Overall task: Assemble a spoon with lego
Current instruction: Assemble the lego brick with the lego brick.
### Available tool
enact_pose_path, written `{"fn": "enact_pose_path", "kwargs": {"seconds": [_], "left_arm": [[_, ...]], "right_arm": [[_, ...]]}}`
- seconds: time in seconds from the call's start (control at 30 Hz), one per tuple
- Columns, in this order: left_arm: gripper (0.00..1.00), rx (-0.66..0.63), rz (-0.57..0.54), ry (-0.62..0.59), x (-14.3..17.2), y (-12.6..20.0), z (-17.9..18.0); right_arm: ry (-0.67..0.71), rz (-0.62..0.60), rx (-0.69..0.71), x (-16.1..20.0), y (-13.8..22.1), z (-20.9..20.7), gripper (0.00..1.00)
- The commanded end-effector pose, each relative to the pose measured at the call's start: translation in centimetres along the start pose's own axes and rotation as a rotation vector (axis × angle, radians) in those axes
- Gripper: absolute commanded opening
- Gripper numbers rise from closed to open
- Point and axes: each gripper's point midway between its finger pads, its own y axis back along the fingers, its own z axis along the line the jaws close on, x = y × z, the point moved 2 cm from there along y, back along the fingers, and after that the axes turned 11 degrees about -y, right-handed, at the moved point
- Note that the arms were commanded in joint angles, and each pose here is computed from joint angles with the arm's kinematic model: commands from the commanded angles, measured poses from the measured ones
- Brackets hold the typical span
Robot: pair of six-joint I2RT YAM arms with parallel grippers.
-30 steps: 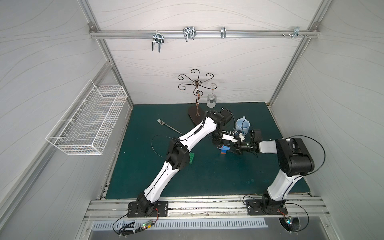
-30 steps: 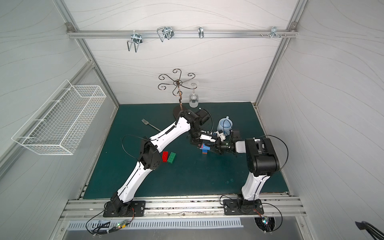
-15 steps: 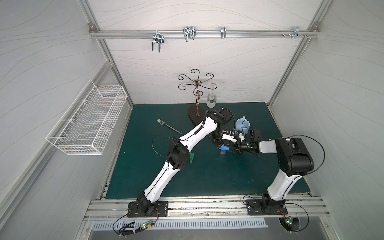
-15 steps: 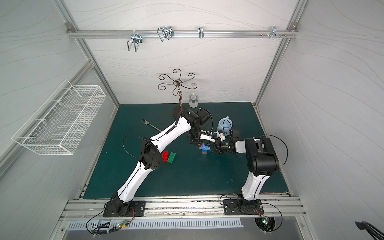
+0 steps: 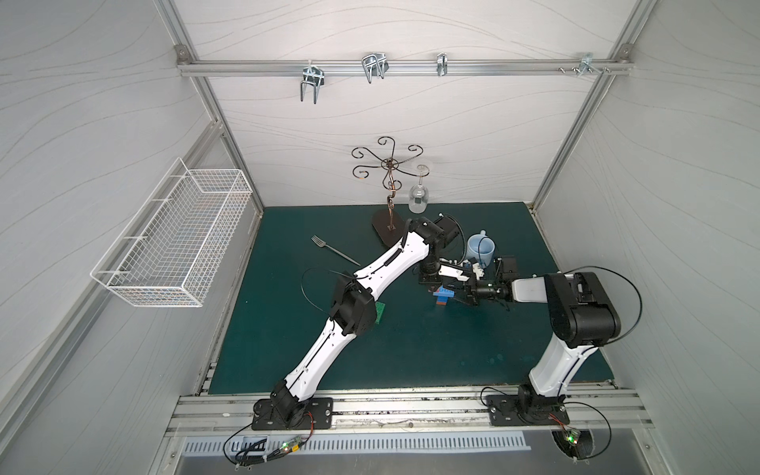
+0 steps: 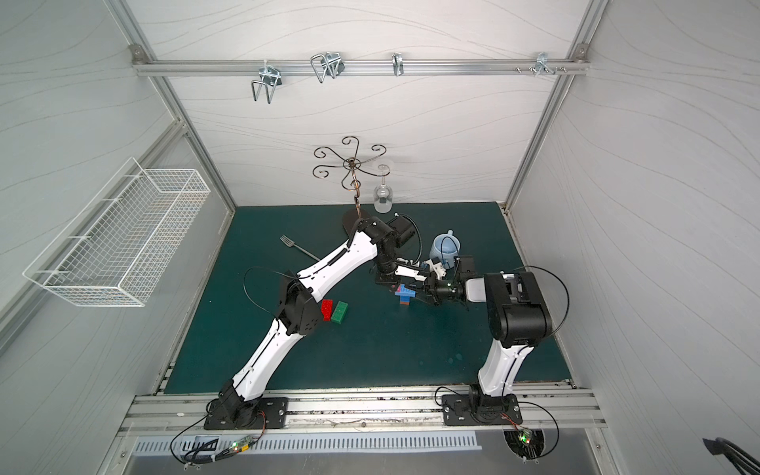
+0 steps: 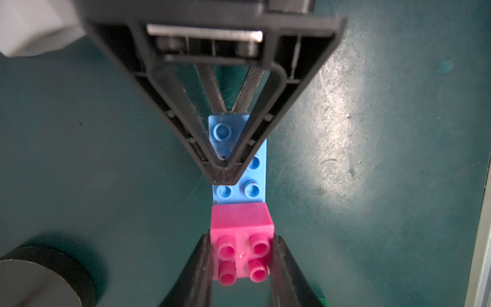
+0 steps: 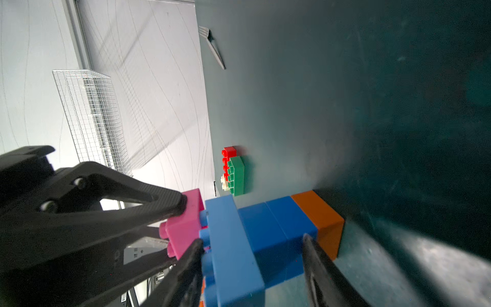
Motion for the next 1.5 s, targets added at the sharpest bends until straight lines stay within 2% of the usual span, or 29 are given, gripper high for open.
{"fn": "enact_pose_path", "kwargs": {"seconds": [0.0, 0.23, 0.4, 0.67, 0.8, 0.93, 1.13, 1.3, 1.47], "left_arm": [[0.00, 0.101, -0.014, -0.013, -0.1, -2.2, -1.2], [0.00, 0.163, -0.016, 0.030, 0.3, -2.8, -2.0], [0.00, 0.108, 0.081, 0.054, 1.6, -3.6, -1.0], [0.00, 0.062, 0.143, -0.027, 1.6, -3.7, -0.7], [0.00, 0.081, 0.097, -0.067, 0.9, -3.7, -1.0], [0.00, 0.088, 0.031, -0.073, -0.2, -3.3, -1.1], [0.01, 0.087, -0.011, -0.062, -0.3, -2.5, -1.0], [0.10, 0.109, -0.006, -0.057, 0.2, -2.6, -1.3], [0.11, 0.108, 0.052, -0.040, 1.1, -3.8, -1.1]], "right_arm": [[-0.062, 0.007, 0.111, 0.8, -1.0, -2.4, 0.59], [-0.062, 0.003, 0.117, 0.9, -1.0, -2.5, 0.59], [-0.066, 0.007, 0.116, 0.9, -1.1, -2.5, 0.59], [-0.073, 0.010, 0.114, 0.9, -1.2, -2.7, 0.59], [-0.076, 0.011, 0.115, 1.0, -1.2, -2.8, 0.59], [-0.080, 0.007, 0.115, 0.9, -1.0, -2.9, 0.59], [-0.087, 0.000, 0.115, 0.8, -0.8, -3.0, 0.58], [-0.087, -0.002, 0.114, 0.8, -0.8, -3.0, 0.58], [-0.086, -0.002, 0.114, 0.7, -0.8, -3.0, 0.58]]}}
